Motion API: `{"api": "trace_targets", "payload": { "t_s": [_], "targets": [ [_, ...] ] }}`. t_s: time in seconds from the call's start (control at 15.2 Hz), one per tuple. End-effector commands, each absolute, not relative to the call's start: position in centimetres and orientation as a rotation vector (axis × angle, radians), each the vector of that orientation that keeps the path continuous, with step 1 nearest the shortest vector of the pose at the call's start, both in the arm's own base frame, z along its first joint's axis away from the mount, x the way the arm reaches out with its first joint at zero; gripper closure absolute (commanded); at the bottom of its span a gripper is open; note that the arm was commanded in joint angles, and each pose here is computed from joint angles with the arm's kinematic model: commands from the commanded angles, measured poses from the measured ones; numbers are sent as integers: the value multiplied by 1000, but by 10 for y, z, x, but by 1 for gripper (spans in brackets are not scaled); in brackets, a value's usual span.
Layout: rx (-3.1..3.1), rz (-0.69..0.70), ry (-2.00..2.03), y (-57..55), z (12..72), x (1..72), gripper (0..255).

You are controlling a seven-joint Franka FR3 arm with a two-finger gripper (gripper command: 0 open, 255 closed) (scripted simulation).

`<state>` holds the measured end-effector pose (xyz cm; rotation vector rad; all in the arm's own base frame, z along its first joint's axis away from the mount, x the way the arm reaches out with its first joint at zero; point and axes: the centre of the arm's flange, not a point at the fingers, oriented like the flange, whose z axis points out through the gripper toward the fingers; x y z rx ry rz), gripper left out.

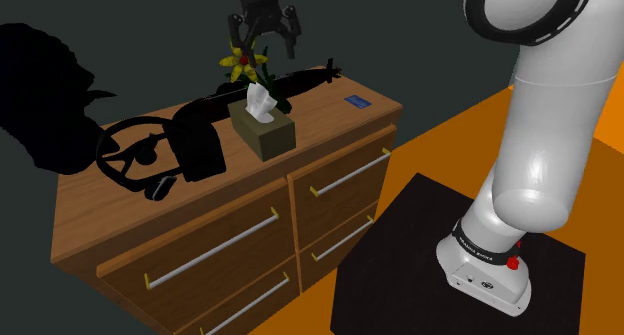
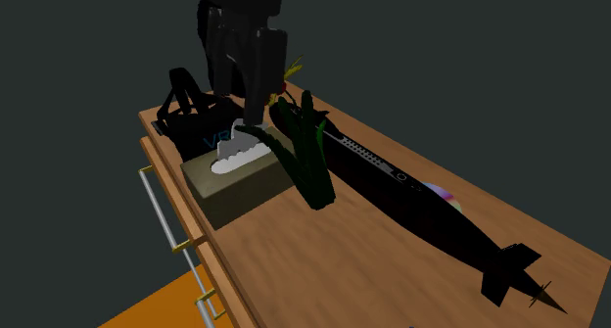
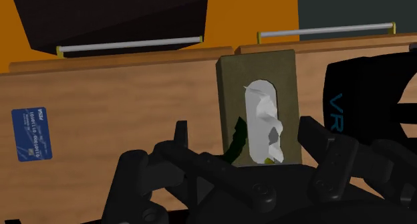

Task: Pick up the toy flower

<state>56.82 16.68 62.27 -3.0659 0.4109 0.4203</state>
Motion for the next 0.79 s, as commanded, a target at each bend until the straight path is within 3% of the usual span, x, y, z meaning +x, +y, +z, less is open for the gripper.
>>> {"api": "trace_targets", "payload": {
  "t_s": [0.0,0.4,0.46,0.73],
  "targets": [
    [-3066,425,415,169,612,573,0],
    [-3066,425,415,169,588,573,0],
    [-3066,425,415,169,588,572,255],
    [-3066,425,415,168,588,572,255]
  ]
}}
